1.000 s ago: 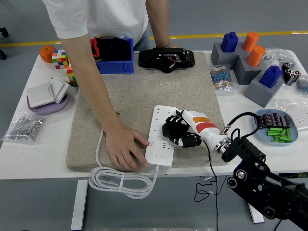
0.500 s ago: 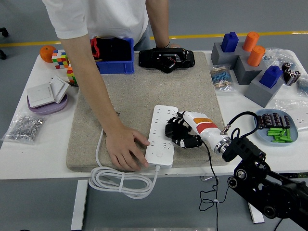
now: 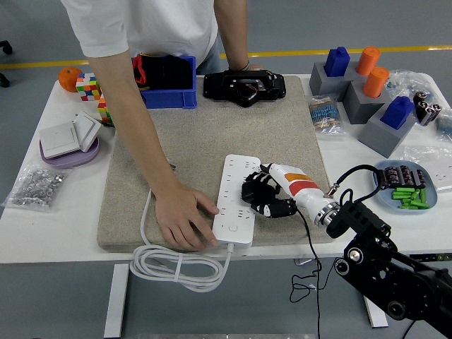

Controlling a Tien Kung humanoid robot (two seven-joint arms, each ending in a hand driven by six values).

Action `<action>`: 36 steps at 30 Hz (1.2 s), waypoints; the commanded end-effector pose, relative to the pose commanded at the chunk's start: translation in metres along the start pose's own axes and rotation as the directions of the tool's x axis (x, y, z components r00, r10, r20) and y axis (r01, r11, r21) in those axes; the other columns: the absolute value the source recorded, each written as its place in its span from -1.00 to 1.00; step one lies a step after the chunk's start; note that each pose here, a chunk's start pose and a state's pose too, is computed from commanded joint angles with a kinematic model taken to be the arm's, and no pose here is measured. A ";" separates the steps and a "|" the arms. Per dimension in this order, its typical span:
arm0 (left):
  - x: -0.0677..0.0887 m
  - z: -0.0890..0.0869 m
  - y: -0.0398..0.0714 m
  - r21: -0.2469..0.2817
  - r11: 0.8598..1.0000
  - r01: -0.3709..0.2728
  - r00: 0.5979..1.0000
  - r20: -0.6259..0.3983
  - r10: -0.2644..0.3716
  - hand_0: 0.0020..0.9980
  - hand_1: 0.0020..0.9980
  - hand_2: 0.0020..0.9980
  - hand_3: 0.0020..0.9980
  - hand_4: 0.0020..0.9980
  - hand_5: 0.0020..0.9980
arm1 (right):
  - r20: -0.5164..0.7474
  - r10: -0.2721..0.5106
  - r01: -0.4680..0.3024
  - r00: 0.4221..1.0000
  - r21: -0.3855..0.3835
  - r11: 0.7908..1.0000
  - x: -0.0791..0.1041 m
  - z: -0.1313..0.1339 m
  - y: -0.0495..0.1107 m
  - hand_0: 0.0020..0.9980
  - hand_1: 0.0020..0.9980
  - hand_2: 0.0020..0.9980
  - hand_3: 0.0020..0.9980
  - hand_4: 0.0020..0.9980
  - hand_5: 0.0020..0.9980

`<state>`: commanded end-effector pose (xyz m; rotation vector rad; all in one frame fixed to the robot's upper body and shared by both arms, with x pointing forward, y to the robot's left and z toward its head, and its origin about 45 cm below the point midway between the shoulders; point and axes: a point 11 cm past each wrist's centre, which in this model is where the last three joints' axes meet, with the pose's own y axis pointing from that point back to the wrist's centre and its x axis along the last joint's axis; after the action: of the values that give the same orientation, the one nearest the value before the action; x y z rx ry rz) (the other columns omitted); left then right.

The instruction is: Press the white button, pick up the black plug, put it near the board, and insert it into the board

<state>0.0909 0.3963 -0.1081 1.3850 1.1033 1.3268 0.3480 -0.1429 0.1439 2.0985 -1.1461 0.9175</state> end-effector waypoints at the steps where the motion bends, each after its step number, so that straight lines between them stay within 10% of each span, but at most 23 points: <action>1: 0.000 0.000 0.000 0.000 1.000 0.000 1.000 0.000 0.000 0.55 0.42 0.33 0.47 0.30 0.08 | 0.001 0.001 -0.001 1.000 0.000 1.000 0.000 0.000 0.000 -0.12 -0.09 0.00 0.18 0.80 -1.00; 36: -0.002 0.001 0.000 -0.003 1.000 0.007 1.000 -0.012 -0.007 0.55 0.42 0.33 0.46 0.30 0.08 | 0.047 0.008 -0.009 0.999 0.028 1.000 0.005 -0.004 0.001 0.10 0.29 0.22 0.30 0.93 -1.00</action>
<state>0.0916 0.3943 -0.1086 1.3716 1.1120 1.3328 0.3478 -0.1424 0.1506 2.1496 -1.1735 0.8973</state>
